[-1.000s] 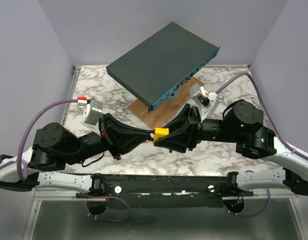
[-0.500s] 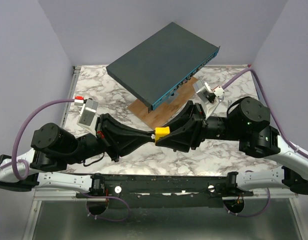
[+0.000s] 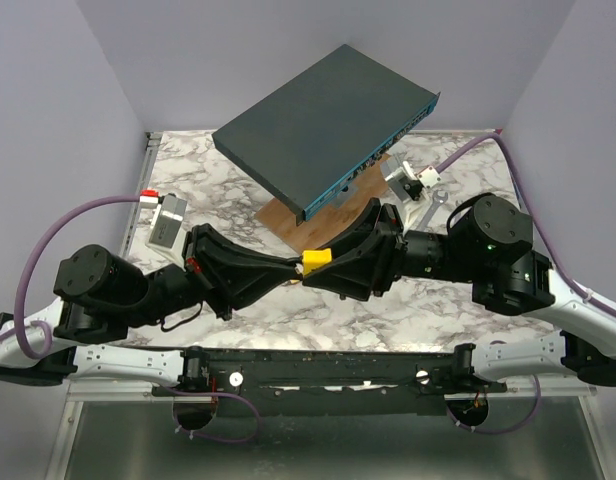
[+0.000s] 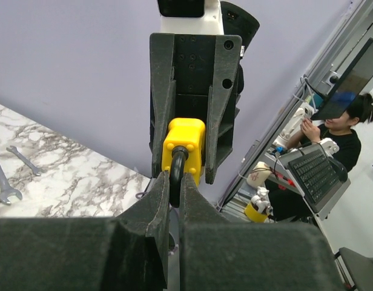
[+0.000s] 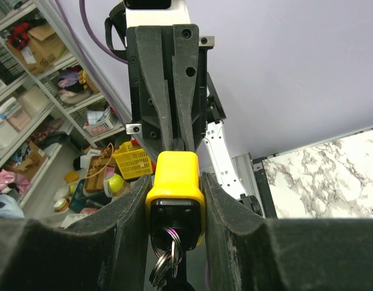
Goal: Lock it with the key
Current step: Lock the lock.
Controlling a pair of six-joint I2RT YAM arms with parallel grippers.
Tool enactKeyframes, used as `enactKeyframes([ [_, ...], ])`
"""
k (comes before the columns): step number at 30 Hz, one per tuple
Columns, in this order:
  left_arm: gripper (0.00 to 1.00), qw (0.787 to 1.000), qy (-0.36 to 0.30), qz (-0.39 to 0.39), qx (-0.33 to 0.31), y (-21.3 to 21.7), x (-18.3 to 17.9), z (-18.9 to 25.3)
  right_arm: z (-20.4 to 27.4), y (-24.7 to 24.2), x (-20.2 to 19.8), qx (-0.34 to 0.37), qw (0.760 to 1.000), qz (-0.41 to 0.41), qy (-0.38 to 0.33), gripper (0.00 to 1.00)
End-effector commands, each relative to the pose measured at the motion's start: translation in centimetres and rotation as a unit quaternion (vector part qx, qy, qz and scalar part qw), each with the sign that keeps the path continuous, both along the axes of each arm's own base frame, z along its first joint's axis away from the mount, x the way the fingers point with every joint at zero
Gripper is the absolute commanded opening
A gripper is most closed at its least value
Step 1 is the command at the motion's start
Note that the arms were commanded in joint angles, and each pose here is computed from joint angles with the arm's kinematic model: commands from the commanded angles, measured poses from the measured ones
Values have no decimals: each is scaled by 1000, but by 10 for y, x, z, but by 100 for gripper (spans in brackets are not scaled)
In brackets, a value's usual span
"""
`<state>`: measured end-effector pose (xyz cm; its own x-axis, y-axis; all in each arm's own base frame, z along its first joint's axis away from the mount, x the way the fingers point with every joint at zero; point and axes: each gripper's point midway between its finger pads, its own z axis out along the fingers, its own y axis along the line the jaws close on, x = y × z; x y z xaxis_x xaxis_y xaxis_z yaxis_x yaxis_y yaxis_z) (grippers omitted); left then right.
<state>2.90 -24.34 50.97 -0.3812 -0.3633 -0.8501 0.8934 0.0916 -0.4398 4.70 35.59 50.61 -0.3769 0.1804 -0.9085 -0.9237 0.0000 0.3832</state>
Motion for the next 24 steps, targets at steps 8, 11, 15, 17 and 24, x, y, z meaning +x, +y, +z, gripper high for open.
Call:
enactKeyframes([
  [8, 0, 977, 18, -155, 146, -70, -50, -88, -91, 60, 63, -109, 986, -121, 40, 1],
  [11, 0, 976, 17, -162, 144, -71, -50, -87, -97, 63, 62, -116, 985, -117, 42, 1],
  [15, 0, 974, 33, -170, 145, -74, -47, -93, -99, 60, 64, -113, 985, -126, 44, 1],
  [17, 0, 972, 43, -181, 143, -77, -48, -96, -98, 59, 65, -110, 985, -127, 44, 1],
  [24, 0, 966, 65, -198, 155, -88, -48, -110, -95, 56, 71, -105, 983, -146, 46, 1],
])
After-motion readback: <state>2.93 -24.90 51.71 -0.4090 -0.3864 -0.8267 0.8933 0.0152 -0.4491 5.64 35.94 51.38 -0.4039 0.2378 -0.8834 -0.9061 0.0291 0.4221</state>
